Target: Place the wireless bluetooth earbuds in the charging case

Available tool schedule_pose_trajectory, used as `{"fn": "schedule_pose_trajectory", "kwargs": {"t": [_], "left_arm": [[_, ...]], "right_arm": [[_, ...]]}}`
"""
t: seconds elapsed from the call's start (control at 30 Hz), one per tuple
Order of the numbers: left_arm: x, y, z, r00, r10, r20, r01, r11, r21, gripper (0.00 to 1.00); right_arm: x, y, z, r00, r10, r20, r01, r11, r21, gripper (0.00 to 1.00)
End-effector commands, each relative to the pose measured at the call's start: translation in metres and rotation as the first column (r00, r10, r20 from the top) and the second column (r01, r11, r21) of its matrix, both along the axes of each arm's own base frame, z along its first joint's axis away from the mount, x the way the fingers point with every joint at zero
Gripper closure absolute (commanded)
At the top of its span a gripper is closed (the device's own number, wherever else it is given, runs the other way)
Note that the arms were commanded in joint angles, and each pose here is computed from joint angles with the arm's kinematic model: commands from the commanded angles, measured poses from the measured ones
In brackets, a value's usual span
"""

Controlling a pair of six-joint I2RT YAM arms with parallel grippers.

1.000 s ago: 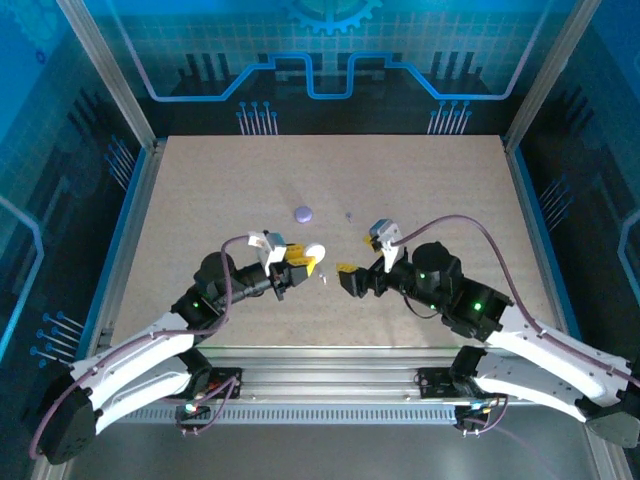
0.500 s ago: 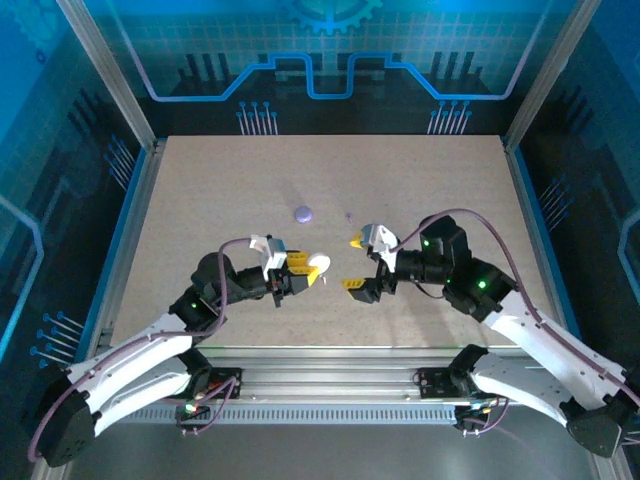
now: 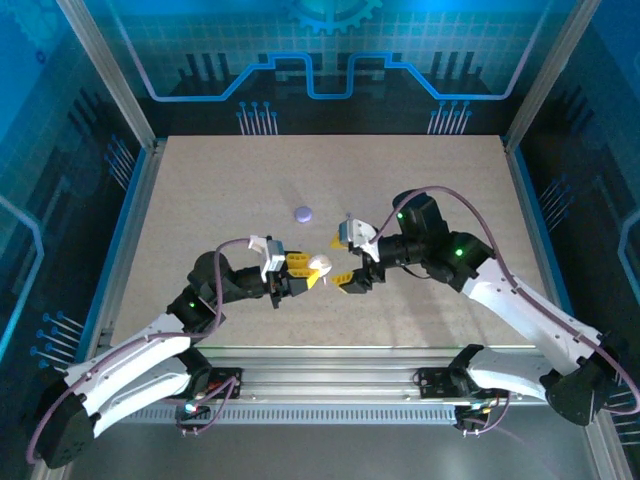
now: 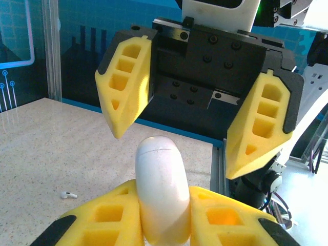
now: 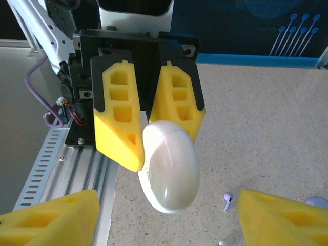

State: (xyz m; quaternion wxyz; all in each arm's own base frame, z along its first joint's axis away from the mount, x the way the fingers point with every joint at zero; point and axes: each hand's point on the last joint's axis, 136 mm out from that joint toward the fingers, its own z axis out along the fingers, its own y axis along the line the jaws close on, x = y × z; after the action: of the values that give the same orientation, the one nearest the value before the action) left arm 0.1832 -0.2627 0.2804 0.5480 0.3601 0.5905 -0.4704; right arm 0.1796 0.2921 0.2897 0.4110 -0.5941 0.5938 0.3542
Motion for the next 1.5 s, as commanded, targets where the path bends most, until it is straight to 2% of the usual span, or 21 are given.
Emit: {"fn": "schedule_pose_trajectory", "kwargs": {"t": [0.0, 0.57, 0.73, 1.07, 1.13, 1.23, 1.33, 1.4, 1.47], "left_arm": [[-0.010, 0.000, 0.030, 0.994, -0.031, 0.103, 0.036, 0.998, -0.049, 0.77], [-0.012, -0.001, 0.033, 0.992, -0.038, 0.120, 0.045, 0.998, -0.053, 0.77], [-0.012, -0.001, 0.033, 0.993, -0.038, 0.116, 0.045, 0.998, -0.053, 0.77], [-0.012, -0.002, 0.031, 0.993, -0.039, 0.109, 0.045, 0.998, -0.050, 0.77], [-0.011, -0.002, 0.029, 0.994, -0.038, 0.102, 0.043, 0.998, -0.046, 0.76], [-0.009, -0.003, 0.026, 0.995, -0.033, 0.096, 0.037, 0.999, -0.040, 0.70], [-0.008, -0.003, 0.022, 0.995, -0.031, 0.095, 0.033, 0.999, -0.019, 0.49], [-0.007, -0.004, 0.017, 0.995, -0.028, 0.094, 0.027, 0.999, 0.018, 0.39], [-0.008, -0.004, 0.010, 0.995, -0.040, 0.094, 0.033, 0.997, 0.076, 0.36]], "right_arm": [[-0.009, 0.001, 0.006, 0.997, 0.076, -0.015, -0.076, 0.997, 0.012, 0.29], [-0.013, 0.010, 0.001, 0.970, 0.208, -0.126, -0.207, 0.978, 0.023, 0.55], [-0.012, 0.013, 0.004, 0.965, 0.227, -0.131, -0.224, 0.974, 0.036, 0.60], [-0.010, 0.014, 0.008, 0.965, 0.241, -0.108, -0.238, 0.971, 0.037, 0.81], [-0.010, 0.014, 0.008, 0.965, 0.238, -0.107, -0.236, 0.971, 0.033, 0.82], [-0.010, 0.012, 0.008, 0.968, 0.227, -0.105, -0.226, 0.974, 0.023, 0.84], [-0.009, 0.008, 0.005, 0.977, 0.194, -0.091, -0.196, 0.980, -0.014, 0.85], [-0.007, 0.003, 0.001, 0.985, 0.159, -0.072, -0.163, 0.985, -0.054, 0.85], [-0.005, -0.004, -0.005, 0.992, 0.117, -0.039, -0.120, 0.987, -0.108, 0.85]]}}
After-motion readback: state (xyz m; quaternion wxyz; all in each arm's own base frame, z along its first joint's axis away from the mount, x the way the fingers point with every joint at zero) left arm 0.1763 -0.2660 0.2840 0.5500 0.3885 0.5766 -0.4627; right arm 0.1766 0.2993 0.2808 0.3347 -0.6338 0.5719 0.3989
